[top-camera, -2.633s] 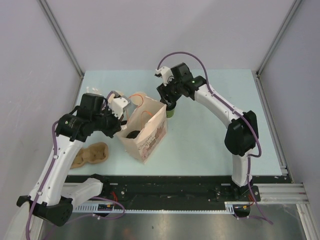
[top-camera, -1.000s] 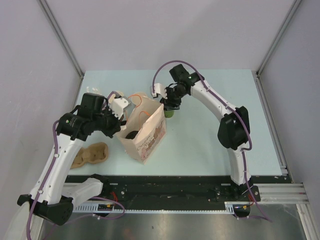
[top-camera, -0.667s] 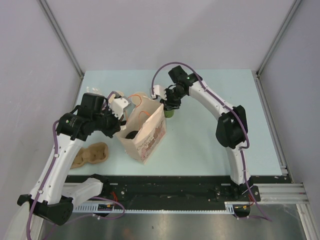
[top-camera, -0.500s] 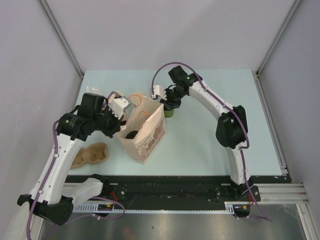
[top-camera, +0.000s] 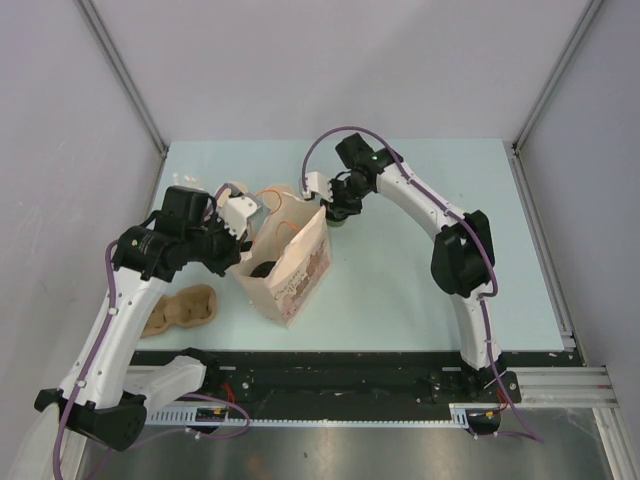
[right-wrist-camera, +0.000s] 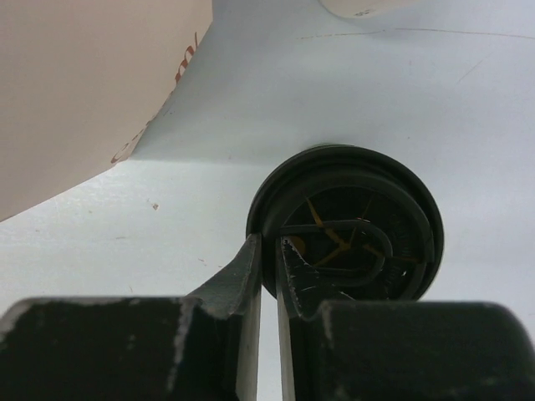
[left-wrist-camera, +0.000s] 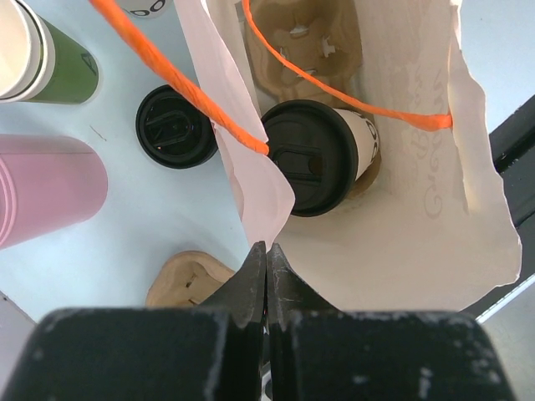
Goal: Pack the takeout coffee
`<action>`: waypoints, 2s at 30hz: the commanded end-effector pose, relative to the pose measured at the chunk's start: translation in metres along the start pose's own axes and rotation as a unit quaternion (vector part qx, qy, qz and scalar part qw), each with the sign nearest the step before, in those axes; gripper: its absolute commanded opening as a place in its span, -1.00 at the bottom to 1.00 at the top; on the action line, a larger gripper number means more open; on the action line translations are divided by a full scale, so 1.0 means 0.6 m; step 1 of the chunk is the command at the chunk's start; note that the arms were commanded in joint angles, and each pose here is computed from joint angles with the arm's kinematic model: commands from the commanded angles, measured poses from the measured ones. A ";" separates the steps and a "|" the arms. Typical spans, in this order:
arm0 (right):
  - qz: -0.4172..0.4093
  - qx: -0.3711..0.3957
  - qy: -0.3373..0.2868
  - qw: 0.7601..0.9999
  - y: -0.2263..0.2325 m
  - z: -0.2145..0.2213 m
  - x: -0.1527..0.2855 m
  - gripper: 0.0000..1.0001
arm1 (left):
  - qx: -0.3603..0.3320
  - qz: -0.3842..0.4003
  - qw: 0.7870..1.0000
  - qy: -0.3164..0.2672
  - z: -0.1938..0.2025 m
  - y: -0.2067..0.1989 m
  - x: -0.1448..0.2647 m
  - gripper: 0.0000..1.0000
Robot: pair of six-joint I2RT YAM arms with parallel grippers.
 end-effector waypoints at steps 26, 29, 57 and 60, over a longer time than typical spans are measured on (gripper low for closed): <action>0.160 -0.339 -0.130 0.918 0.118 -0.069 0.285 -1.00 | -0.020 0.061 0.996 -0.067 -0.047 -0.001 0.022 -0.99; 0.173 -0.365 -0.154 0.902 0.150 -0.078 0.327 -1.00 | -0.025 0.069 0.994 -0.087 -0.059 -0.003 0.030 -0.99; 0.120 -0.259 -0.196 0.938 0.350 -0.240 0.387 -1.00 | 0.013 0.072 0.995 -0.072 -0.044 -0.007 -0.003 -0.99; 0.078 -0.258 -0.175 0.947 0.345 -0.248 0.356 -1.00 | 0.012 0.070 0.995 -0.072 -0.044 -0.006 -0.003 -0.99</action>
Point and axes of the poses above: each gripper's point midway between its finger pads, its own x axis back along the fingers, its own y axis along the line the jaws close on, z = x × y, the point moved 9 cm from there along x, back along the fingers, and after that the axes turned 14 degrees about -x, right-handed, at the moved point
